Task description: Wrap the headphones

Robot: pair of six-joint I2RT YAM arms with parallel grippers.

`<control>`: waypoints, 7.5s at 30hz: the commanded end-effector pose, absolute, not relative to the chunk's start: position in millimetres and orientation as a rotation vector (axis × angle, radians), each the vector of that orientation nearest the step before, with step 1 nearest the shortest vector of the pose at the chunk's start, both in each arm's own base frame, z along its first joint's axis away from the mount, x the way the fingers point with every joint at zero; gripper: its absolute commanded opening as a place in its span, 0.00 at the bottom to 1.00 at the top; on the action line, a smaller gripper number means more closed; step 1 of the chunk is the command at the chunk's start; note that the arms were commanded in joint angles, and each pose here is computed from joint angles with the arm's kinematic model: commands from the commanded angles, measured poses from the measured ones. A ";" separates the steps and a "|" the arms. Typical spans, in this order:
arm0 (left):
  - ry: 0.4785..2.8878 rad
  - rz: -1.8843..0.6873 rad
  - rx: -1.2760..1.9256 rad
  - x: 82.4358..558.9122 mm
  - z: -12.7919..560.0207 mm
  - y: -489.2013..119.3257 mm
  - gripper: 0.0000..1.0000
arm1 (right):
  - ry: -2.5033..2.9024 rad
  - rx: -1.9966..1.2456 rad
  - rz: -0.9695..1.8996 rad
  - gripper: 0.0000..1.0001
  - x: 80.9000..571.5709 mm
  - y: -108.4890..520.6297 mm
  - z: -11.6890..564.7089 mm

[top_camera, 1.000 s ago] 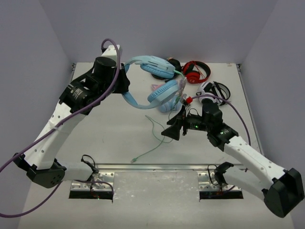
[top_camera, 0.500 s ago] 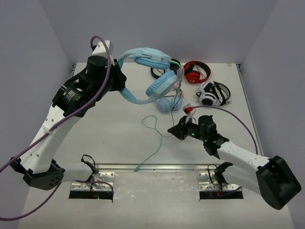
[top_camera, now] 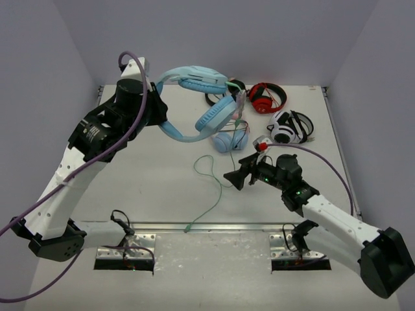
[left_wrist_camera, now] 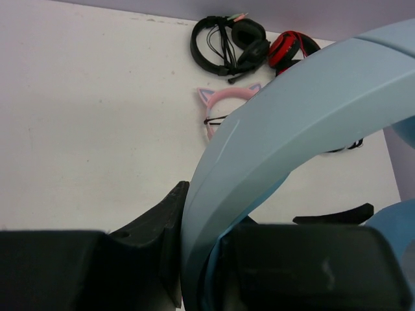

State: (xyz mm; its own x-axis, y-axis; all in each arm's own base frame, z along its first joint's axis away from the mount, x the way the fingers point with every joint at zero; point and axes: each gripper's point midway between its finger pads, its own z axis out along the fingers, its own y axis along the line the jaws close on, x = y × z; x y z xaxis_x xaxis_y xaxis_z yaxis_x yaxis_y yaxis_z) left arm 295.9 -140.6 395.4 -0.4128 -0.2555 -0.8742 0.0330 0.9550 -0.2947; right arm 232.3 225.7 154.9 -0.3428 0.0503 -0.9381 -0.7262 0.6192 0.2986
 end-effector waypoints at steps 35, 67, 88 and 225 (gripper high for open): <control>2.281 0.125 0.484 307.6 193.8 -204.2 0.01 | 1.679 -0.629 0.431 0.01 274.3 188.3 280.0; 2.249 -0.123 0.550 283.6 196.3 -251.9 0.00 | 2.207 -0.087 -0.133 0.01 345.0 172.0 220.7; 2.200 -0.046 0.442 297.8 205.7 -242.2 0.00 | 2.323 -0.070 0.332 0.01 312.0 229.3 186.5; 1.601 -0.842 0.164 219.0 462.5 -221.6 0.00 | 1.527 -0.594 1.054 0.60 285.3 290.5 263.6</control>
State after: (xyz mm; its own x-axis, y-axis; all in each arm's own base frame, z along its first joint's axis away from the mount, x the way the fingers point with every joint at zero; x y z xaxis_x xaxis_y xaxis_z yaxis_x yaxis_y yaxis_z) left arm 226.3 -222.1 394.3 -0.3245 -0.1444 -0.9348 0.5100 0.8056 -0.3015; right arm 291.9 272.6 232.0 -0.3403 0.1015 -0.9348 -0.7265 0.6027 0.3299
